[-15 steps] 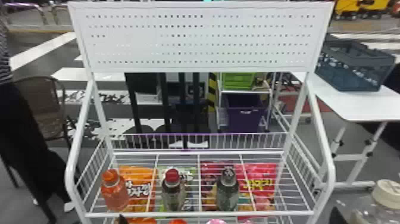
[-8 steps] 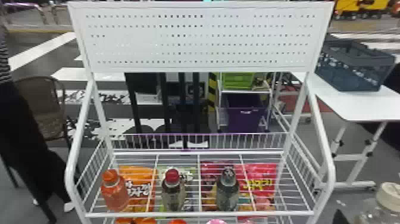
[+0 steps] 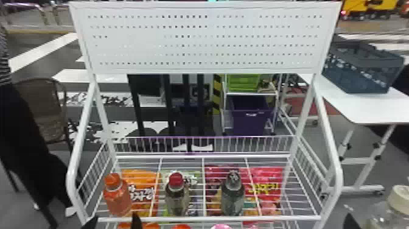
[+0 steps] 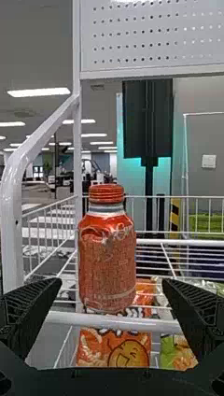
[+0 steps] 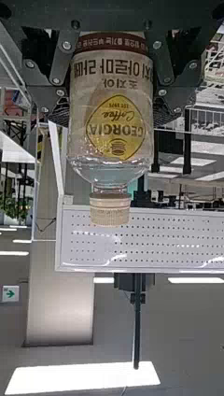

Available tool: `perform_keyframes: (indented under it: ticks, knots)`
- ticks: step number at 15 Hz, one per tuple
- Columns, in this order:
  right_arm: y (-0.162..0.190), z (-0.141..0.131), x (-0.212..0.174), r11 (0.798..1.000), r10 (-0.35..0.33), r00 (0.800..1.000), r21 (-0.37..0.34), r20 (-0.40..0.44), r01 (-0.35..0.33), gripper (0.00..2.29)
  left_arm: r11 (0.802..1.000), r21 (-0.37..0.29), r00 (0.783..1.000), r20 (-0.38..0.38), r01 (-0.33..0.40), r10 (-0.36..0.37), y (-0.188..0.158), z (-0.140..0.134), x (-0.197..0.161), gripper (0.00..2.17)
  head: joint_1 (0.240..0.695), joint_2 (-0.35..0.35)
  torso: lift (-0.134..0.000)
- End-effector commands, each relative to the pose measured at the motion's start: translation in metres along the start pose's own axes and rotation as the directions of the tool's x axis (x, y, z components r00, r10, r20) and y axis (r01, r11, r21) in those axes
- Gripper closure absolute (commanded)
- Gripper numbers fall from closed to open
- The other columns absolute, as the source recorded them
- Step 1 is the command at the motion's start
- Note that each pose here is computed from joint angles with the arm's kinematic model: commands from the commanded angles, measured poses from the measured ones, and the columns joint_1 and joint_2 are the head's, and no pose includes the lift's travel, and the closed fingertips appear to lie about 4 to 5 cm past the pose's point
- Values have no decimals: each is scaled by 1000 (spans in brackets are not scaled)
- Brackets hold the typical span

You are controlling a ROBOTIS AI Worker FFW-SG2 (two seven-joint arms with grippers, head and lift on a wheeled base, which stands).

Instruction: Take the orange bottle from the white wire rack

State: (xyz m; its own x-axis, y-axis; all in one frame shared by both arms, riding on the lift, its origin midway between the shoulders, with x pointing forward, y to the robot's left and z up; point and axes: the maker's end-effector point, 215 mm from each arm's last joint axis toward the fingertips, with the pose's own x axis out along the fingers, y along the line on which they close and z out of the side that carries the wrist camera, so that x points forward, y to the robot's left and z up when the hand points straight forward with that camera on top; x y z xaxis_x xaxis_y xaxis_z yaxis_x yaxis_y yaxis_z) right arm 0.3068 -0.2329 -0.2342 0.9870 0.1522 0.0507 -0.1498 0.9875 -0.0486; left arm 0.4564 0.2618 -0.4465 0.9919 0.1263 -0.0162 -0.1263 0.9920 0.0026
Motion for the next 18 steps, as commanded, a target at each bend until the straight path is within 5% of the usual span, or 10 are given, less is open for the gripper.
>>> perform_keyframes:
  ticks: [1,14,15,16,17,18]
  knots:
    - [0,0,1,1000,0,1000,-2,-6,0,1008,1000,-22,1000,3,-12,12,6,1,13,87,499,0,0]
    - [-10,-5,4,1000,-14,1000,-8,-27,14,1008,1000,0,1000,18,15,-15,9,6,69,208,499,0,0]
    - [-11,-8,5,1000,-14,999,-7,-38,13,1008,1000,0,1000,16,23,-23,8,5,71,390,499,0,0]
    - [-11,-10,6,1000,-14,999,-5,-44,14,1008,1000,1,999,19,27,-27,8,6,72,809,499,0,0]
    - [-11,-10,6,1000,-14,999,-5,-44,14,1008,1000,-2,1000,17,14,-14,10,6,73,1737,499,0,0]
    - [-11,-12,7,1000,-14,999,-4,-48,14,1008,1000,-6,1000,19,2,-2,13,7,74,2162,499,0,0]
